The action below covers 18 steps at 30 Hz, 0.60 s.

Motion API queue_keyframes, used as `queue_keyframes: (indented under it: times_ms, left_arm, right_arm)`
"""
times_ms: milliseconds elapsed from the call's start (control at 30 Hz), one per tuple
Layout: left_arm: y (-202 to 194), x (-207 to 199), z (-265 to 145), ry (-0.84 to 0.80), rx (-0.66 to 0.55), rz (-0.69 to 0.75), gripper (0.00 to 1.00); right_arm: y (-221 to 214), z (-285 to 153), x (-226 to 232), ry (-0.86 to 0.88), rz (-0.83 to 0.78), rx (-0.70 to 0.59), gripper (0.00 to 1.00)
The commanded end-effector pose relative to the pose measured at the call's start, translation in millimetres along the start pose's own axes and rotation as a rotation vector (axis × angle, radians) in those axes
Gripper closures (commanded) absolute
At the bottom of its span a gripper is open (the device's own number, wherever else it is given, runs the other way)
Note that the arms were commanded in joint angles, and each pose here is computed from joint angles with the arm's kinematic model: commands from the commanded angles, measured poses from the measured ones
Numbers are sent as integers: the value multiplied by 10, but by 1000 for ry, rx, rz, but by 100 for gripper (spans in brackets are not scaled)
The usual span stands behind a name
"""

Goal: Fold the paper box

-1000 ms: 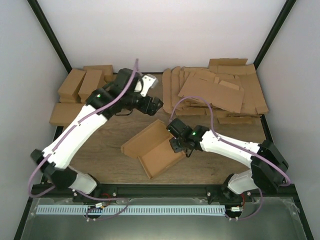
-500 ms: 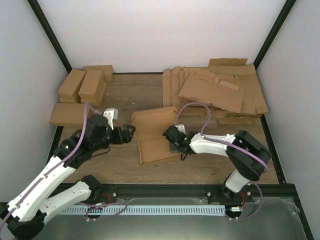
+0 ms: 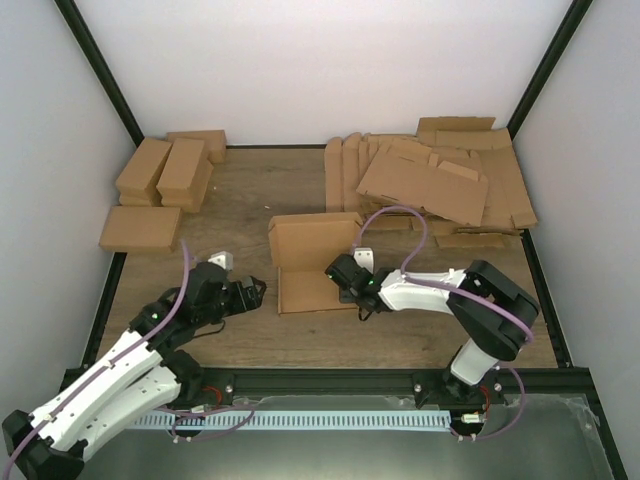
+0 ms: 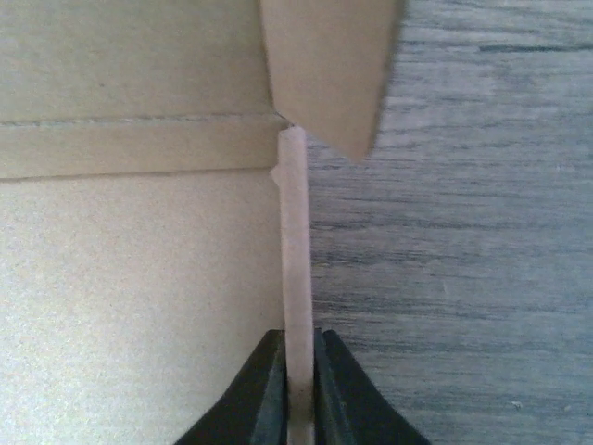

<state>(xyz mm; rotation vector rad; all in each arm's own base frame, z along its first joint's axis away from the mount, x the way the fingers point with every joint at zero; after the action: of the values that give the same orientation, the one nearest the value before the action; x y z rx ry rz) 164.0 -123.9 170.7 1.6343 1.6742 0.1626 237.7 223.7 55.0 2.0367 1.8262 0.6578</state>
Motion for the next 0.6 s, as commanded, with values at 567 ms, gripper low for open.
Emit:
queue_keyframes:
  times_ms: [567]
  left_arm:
    - [7,-74,584,21,13,66,28]
  right_arm:
    - [144,-212,145,86,-34,-34,70]
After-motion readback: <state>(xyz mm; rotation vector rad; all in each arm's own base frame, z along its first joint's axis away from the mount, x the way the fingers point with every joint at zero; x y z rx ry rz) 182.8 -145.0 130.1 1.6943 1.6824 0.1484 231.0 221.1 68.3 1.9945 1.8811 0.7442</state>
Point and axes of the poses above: each gripper's point midway between its finger pads, its own z axis out along the fingers, its own x axis along the line the jaws close on, y = z × x, the point moved 4 cm from there along -z, back along the fingers, and after that the axes turned 8 degrees about z, right-handed, at the moved point
